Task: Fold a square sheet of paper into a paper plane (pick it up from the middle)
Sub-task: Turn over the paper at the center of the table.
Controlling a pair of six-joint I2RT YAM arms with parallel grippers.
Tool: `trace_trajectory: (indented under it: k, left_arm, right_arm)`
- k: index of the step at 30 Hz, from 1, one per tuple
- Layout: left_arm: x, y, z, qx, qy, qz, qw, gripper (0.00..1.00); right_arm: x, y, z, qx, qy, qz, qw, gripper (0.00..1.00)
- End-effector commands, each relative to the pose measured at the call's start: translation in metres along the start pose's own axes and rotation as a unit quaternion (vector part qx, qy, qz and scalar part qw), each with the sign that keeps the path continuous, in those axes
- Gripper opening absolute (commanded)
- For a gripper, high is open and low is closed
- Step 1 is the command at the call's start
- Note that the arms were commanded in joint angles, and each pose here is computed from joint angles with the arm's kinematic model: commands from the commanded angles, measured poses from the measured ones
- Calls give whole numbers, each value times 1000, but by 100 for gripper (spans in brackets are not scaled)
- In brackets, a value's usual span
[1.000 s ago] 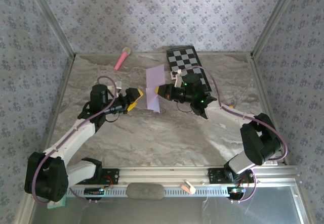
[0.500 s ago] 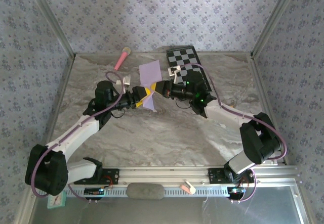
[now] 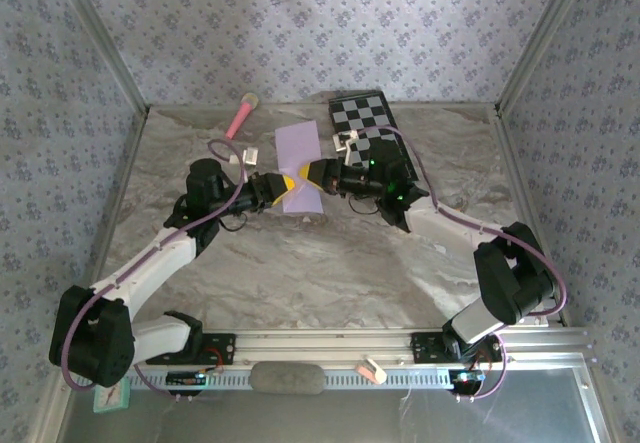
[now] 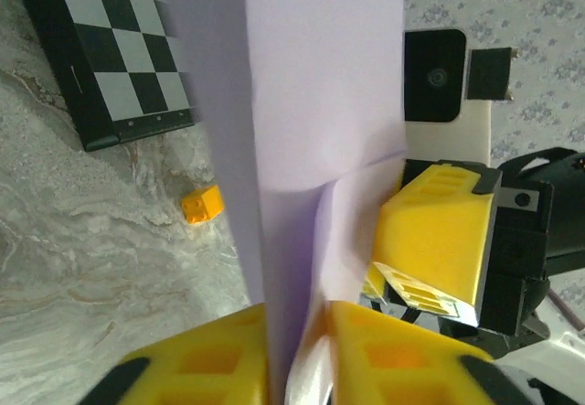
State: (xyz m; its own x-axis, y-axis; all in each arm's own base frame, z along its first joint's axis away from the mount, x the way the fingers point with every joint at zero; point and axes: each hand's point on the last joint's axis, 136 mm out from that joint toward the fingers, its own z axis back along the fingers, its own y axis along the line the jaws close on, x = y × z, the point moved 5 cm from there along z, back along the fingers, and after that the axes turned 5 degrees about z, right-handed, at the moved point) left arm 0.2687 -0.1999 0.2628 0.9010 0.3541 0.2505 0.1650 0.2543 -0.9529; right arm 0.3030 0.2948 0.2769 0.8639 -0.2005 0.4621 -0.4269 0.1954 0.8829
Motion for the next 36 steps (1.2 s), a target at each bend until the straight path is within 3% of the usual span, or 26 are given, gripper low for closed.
trace_trajectory:
  k: [1,6,9,12,15,21,29,31,33,36]
  left_arm:
    - [3,-17,-1,-23,1,-34,999,15]
    - [4,-10,2,26,-2,-52,998,12]
    - [4,4,9,110,-6,-74,991,11]
    - [4,22,22,226,-14,-100,969,9]
    - [4,36,38,349,-20,-137,927,10]
    - [11,53,69,547,-18,-191,815,10]
    - [16,71,70,733,-4,-253,631,8]
    - [14,79,61,753,6,-258,606,9]
    - [9,91,48,760,22,-262,594,8]
    - [-3,109,23,752,50,-256,606,9]
  right_arm:
    - [2,-3,9,-17,-1,-2,1000,20]
    - [6,-15,35,-96,-22,14,995,43]
    - [7,-23,58,-172,-30,31,984,54]
    - [8,-26,84,-249,-54,57,965,65]
    - [8,-27,108,-315,-74,81,943,71]
    - [12,-34,145,-439,-89,84,890,81]
    - [9,-41,161,-477,-107,60,870,88]
    - [9,-44,166,-483,-112,52,867,88]
    - [8,-45,170,-481,-116,43,868,88]
    - [8,-46,178,-478,-130,32,868,88]
